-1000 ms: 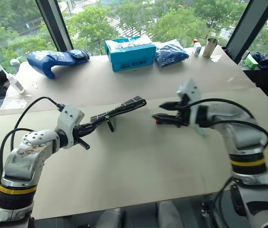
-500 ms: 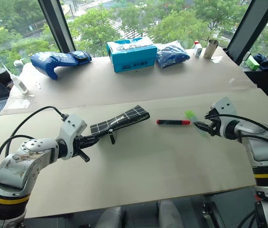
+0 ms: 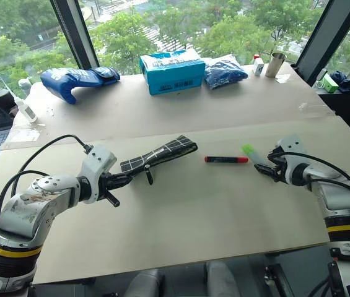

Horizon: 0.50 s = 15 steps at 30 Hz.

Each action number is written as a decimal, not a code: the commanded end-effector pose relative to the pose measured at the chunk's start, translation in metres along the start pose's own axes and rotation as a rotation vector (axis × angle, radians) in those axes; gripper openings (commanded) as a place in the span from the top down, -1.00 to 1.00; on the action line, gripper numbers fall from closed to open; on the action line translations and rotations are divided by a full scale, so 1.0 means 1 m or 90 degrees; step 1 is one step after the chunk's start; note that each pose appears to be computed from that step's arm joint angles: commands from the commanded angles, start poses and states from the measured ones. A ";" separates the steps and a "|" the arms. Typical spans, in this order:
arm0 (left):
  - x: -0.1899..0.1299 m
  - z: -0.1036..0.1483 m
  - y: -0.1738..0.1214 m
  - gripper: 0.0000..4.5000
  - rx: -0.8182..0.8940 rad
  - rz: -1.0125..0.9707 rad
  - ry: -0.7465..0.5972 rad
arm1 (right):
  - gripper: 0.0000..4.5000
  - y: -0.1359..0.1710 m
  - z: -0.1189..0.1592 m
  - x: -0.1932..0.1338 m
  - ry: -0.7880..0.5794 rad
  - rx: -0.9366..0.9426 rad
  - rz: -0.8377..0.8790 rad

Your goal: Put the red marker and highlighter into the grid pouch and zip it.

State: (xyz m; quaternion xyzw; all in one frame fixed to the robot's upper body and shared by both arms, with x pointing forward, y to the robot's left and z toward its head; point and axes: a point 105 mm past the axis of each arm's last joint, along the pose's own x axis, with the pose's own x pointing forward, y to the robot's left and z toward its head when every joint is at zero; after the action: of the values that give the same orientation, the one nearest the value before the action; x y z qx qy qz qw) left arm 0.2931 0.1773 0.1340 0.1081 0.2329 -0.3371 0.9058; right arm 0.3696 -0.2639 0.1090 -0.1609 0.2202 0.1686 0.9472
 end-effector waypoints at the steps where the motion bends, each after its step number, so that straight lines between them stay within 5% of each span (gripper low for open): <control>1: -0.002 0.005 0.000 1.00 0.008 0.000 -0.019 | -0.09 -0.003 -0.023 0.009 0.044 0.043 -0.020; 6: -0.004 -0.003 -0.001 1.00 -0.009 -0.006 -0.011 | 0.54 -0.001 -0.024 0.008 0.036 0.053 -0.004; 11: -0.004 -0.007 -0.004 1.00 -0.018 -0.012 -0.006 | 0.54 -0.013 -0.003 0.001 -0.003 0.034 -0.025; 15: -0.003 -0.006 -0.006 1.00 -0.018 -0.016 -0.007 | 0.54 -0.013 0.075 -0.020 -0.194 0.009 0.001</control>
State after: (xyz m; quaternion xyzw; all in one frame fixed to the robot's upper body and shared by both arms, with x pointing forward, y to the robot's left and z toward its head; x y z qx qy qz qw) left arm 0.2852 0.1795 0.1202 0.0888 0.2546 -0.3399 0.9010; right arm 0.3795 -0.2646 0.1160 -0.1238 0.1972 0.1606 0.9592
